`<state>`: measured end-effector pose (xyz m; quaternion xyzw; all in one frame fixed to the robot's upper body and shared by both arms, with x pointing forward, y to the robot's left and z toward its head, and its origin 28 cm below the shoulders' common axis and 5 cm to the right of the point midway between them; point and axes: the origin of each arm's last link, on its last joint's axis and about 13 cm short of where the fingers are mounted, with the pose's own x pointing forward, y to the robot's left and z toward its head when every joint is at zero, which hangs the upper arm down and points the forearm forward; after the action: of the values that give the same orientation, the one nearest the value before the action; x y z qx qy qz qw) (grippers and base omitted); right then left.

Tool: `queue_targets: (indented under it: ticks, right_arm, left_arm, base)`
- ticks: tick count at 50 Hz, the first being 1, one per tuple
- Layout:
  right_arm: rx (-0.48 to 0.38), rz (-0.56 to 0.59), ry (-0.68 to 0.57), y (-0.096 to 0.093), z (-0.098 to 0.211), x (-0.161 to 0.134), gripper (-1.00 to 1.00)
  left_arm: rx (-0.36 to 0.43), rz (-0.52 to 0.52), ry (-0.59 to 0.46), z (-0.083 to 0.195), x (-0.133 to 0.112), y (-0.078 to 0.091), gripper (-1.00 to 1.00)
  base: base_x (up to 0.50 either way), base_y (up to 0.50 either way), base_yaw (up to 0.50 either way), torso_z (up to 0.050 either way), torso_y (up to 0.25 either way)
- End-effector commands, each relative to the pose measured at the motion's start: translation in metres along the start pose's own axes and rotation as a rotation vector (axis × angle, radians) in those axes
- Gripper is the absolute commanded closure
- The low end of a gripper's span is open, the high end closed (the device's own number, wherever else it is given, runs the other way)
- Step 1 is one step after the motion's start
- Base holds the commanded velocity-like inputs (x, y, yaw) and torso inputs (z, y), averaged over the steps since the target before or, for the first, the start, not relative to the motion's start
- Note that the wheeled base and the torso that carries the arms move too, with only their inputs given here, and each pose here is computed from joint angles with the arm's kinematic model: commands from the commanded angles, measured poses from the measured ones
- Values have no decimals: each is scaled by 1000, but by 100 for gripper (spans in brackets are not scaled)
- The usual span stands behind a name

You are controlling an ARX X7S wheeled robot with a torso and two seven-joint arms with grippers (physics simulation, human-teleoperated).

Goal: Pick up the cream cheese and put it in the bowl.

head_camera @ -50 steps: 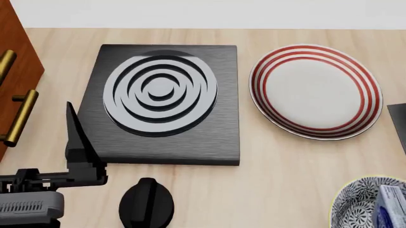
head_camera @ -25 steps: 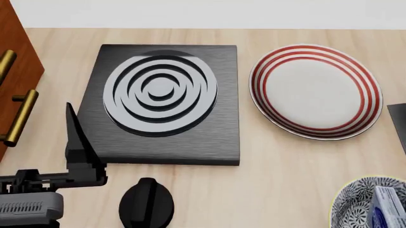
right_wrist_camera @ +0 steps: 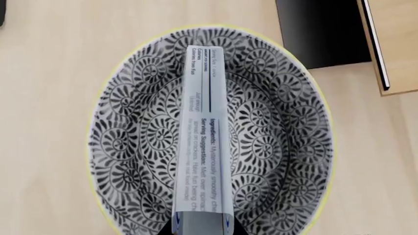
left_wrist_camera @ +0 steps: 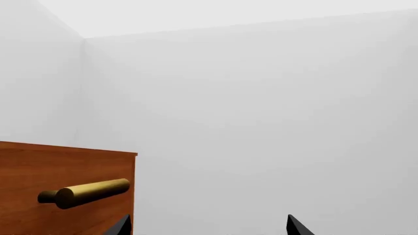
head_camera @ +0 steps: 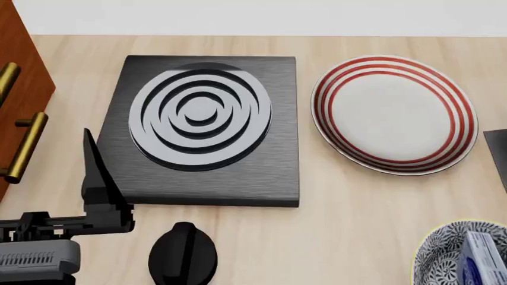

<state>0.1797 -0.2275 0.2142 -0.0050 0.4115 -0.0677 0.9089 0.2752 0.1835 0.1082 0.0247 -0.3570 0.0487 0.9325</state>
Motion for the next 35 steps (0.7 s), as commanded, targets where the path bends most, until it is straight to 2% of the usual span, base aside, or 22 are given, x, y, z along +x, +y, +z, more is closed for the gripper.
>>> queue_targets:
  ticks: [1, 35]
  right_arm:
    - [4, -9, -64, -3, 9, -1, 100]
    - [24, -5, -53, -5, 5, 7, 100]
  left_arm:
    - [0, 0, 0, 0, 0, 0, -100]
    - [2, -3, -2, 0, -1, 0, -100]
  base:
    - [0, 0, 0, 0, 0]
    - [0, 0, 0, 0, 0]
